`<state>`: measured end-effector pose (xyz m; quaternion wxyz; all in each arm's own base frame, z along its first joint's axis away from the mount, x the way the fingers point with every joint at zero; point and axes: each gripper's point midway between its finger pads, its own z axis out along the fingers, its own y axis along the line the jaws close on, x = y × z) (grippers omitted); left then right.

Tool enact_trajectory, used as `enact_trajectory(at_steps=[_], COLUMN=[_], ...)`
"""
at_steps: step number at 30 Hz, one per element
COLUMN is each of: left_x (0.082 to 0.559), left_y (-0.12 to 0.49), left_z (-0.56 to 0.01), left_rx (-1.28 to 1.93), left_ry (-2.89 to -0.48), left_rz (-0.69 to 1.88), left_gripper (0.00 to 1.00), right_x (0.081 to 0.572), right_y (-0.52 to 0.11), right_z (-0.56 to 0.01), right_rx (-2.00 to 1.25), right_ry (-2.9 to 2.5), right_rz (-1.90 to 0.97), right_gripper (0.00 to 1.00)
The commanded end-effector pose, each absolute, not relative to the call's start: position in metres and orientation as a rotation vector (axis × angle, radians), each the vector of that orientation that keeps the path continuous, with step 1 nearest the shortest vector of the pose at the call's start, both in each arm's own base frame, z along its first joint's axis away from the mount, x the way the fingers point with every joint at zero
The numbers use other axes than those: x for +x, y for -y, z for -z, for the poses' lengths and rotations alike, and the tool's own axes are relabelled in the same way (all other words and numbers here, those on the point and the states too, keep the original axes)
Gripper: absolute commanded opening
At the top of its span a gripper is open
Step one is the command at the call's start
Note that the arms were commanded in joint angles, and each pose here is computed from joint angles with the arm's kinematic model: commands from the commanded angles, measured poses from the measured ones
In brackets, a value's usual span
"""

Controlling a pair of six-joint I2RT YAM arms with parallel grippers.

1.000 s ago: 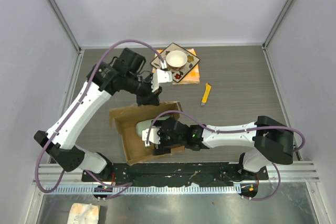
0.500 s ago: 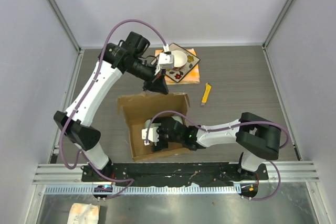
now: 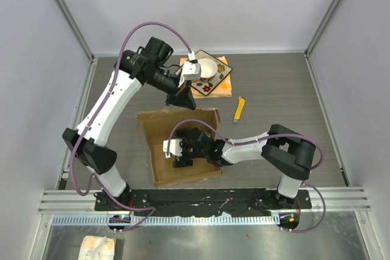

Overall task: Unpack the express box
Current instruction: Pick up the product from the express box, then place the product at the center of the board.

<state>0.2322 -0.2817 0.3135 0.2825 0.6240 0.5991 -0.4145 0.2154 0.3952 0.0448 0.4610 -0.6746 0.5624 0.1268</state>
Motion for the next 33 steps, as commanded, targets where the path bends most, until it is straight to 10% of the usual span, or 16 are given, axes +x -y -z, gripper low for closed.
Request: enact_trajectory(at_steps=[1,18,33], left_x=[0.167,0.183,0.275], left_y=[0.247,0.242,0.236], left_z=[-0.317,-0.304,-0.274], left_rx=[1.687,1.71,1.58], left_ry=[-1.79,-1.808,-1.888], left_rz=[1.279,1.166,0.669], left_gripper=[0.01,0.01,0.01], right_x=[0.215,0.189,0.171], right_y=[-0.375,-0.379,-0.318], right_z=[-0.005,-0.045,-0.237], right_rx=[-1.712,-1.551,-1.106], right_ry=[-1.615,-1.733,-1.579], right_rz=[-0.298,-0.529,-0.396], right_gripper=[0.9,0.25,0.27])
